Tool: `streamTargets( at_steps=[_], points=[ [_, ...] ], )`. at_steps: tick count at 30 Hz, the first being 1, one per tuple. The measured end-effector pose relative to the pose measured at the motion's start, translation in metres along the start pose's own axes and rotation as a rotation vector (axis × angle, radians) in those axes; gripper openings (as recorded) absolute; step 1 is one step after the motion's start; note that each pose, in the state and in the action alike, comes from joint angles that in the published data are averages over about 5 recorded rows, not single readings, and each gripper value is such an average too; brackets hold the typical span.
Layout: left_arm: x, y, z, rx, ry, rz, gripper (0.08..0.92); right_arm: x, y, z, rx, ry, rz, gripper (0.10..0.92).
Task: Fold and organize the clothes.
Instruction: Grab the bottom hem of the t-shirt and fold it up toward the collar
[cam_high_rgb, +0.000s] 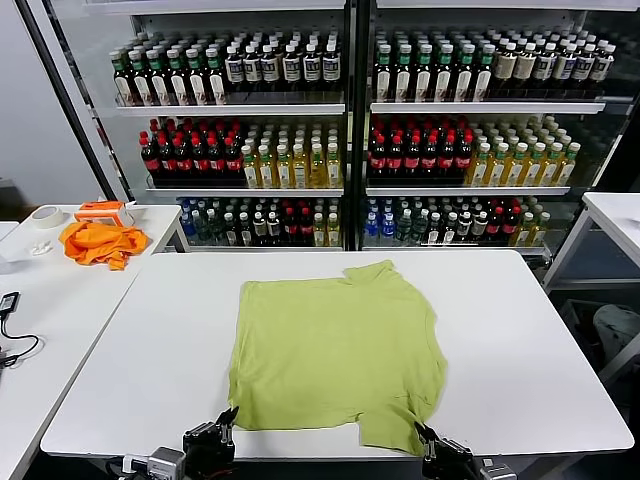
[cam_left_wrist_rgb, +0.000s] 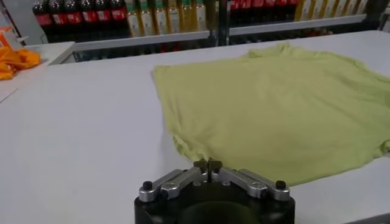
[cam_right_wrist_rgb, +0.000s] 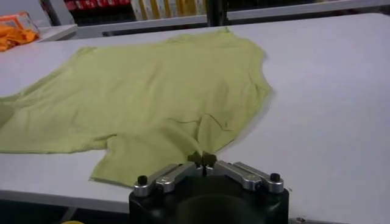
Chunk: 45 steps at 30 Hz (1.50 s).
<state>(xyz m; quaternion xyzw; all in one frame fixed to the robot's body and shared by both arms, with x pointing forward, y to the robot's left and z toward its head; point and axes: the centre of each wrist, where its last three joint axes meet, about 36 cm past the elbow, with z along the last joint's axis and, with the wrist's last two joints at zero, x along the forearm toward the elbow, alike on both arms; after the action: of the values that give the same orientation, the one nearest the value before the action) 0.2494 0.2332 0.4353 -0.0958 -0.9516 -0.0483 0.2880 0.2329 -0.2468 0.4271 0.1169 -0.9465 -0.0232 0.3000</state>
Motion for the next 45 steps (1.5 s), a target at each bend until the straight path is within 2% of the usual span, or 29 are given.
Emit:
streamTargets(
  at_steps=[7,21,26,34,45],
  points=[
    [0.008,0.004,-0.005,-0.003,-0.009,0.003,0.087,0.01,0.001,-0.025,0.009,-0.033,-0.011,0.104],
    [-0.006,0.038,-0.03,0.029,-0.093,0.019,0.087,-0.026,-0.016,-0.084,0.0,-0.11,0.006,0.104],
    [-0.027,0.049,-0.036,0.048,-0.125,0.036,0.087,-0.051,-0.025,-0.095,-0.01,-0.118,0.02,0.104],
    [-0.077,0.057,-0.041,0.079,-0.162,0.061,0.087,-0.086,-0.037,-0.099,-0.027,-0.101,0.034,0.104],
    [-0.137,0.066,-0.049,0.068,-0.169,0.075,0.087,-0.126,-0.045,-0.101,-0.039,-0.078,0.05,0.104]
  ],
)
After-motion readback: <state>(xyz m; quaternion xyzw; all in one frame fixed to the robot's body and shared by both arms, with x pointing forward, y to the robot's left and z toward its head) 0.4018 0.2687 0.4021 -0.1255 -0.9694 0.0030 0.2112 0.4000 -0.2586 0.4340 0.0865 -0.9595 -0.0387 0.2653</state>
